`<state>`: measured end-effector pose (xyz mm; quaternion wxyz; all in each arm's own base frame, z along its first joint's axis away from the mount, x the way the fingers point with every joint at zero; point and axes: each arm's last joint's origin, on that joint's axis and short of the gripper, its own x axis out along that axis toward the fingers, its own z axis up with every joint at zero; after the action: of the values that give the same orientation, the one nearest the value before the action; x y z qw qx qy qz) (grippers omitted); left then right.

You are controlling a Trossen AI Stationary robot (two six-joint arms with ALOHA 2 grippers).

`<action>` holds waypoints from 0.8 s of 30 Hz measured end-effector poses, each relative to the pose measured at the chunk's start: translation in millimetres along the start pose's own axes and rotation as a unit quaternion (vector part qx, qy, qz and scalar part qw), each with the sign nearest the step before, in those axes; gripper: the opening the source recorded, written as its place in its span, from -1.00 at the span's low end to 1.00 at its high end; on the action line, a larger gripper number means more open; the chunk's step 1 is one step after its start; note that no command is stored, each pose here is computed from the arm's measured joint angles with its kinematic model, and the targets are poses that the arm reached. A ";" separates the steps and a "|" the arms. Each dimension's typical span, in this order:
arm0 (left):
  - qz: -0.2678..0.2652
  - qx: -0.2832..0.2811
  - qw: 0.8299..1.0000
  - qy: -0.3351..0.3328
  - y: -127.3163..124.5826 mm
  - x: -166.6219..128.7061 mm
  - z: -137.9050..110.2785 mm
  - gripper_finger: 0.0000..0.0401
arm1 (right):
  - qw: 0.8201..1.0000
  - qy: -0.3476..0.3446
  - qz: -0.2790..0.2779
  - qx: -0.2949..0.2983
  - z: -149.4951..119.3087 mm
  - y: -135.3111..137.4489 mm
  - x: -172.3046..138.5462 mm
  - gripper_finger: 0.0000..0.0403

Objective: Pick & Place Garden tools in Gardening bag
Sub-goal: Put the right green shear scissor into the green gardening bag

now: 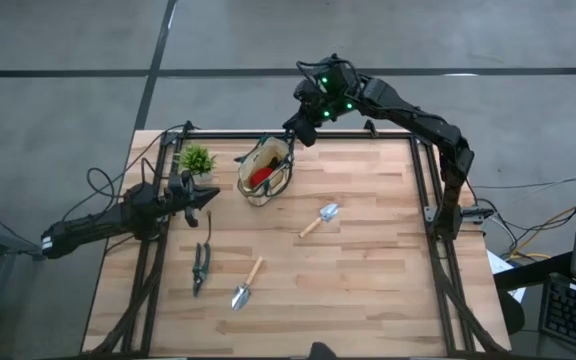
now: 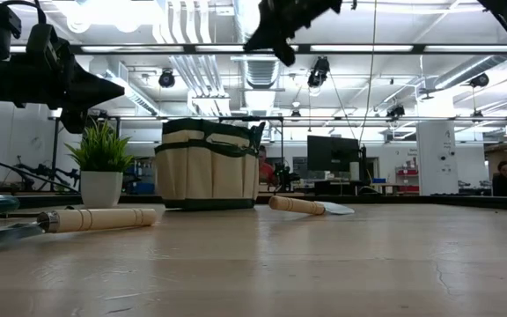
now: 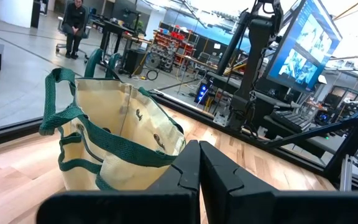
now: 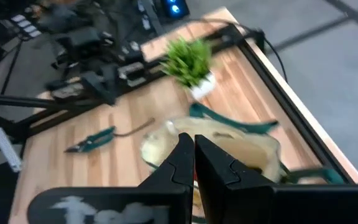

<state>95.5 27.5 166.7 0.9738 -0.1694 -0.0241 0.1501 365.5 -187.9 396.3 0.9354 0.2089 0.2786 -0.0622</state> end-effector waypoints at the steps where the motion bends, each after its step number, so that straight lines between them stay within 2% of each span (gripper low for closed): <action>1: 0.000 0.000 1.000 0.000 0.0 0.0 0.0 -0.97 | 1.000 0.004 -0.004 0.006 -2.8 -5.8 2.3 -0.96; 9: 0.000 0.000 1.000 0.000 0.0 0.0 0.0 -0.97 | 0.999 0.012 -0.035 0.037 -22.3 -46.1 17.2 -0.96; 18: 0.000 0.000 1.000 0.000 0.0 0.0 0.0 -0.97 | 0.987 0.013 -0.148 0.054 -36.0 -81.3 15.2 -0.96; 24: 0.000 0.000 1.000 0.000 0.0 0.0 0.0 -0.97 | 0.981 0.053 -0.165 0.089 -62.2 -99.2 27.3 -0.96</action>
<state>95.5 27.5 166.6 0.9738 -0.1694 -0.0239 0.1501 334.5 -251.3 298.9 0.8736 0.2453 0.3522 -0.2292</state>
